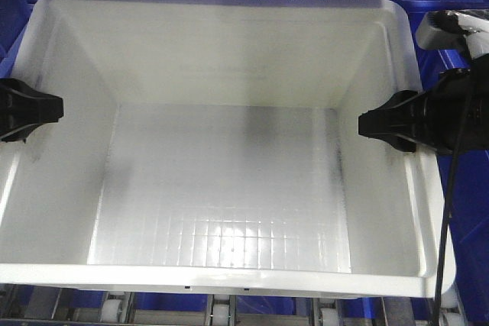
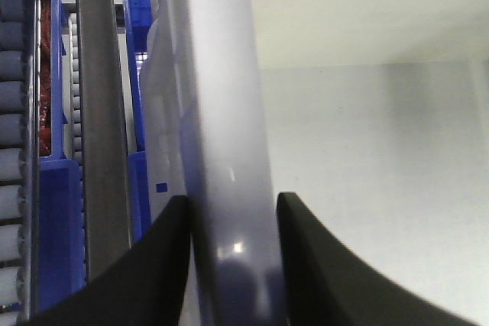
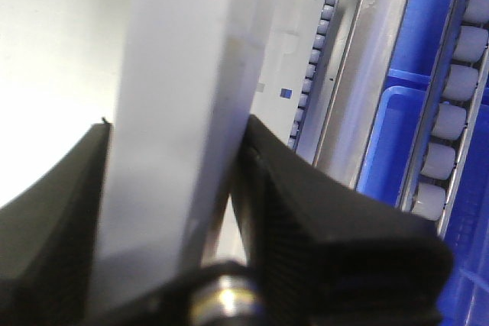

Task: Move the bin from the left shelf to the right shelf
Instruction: 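Hold the tote with both grippers while the base backs away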

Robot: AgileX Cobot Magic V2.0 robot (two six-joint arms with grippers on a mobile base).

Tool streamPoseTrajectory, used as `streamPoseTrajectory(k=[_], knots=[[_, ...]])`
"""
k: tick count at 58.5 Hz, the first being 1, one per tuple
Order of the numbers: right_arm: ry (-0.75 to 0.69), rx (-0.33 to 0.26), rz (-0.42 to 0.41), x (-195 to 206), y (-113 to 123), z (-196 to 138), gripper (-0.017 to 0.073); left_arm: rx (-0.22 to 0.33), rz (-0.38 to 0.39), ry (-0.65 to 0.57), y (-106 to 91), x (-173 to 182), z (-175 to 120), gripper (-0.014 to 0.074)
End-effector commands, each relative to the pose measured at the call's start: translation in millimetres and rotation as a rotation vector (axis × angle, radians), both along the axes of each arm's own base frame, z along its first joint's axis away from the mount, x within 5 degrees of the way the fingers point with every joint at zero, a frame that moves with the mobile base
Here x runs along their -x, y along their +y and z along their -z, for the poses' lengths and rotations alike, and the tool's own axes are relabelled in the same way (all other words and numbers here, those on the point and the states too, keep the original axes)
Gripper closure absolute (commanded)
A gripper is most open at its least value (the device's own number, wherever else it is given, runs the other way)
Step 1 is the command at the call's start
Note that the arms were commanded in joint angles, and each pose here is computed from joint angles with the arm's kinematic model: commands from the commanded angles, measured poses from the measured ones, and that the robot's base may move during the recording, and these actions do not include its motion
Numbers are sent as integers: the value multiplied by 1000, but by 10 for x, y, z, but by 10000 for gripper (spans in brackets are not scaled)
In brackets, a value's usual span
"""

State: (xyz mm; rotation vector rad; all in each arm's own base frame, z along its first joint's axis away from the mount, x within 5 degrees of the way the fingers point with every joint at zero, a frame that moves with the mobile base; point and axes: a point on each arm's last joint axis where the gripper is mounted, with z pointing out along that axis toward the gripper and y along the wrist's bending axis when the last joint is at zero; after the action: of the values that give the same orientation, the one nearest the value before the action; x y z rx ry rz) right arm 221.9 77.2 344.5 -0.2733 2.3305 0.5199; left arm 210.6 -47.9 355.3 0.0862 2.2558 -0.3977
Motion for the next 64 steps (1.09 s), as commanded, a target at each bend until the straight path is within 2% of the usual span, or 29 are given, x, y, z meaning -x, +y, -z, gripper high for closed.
streamPoseTrajectory(k=[1, 64], knots=[[-159, -51, 6, 18, 1, -277, 564, 69, -10, -148, -23, 20, -260, 601], [-159, -51, 6, 18, 1, -277, 564, 69, -10, -148, -23, 20, -260, 601]])
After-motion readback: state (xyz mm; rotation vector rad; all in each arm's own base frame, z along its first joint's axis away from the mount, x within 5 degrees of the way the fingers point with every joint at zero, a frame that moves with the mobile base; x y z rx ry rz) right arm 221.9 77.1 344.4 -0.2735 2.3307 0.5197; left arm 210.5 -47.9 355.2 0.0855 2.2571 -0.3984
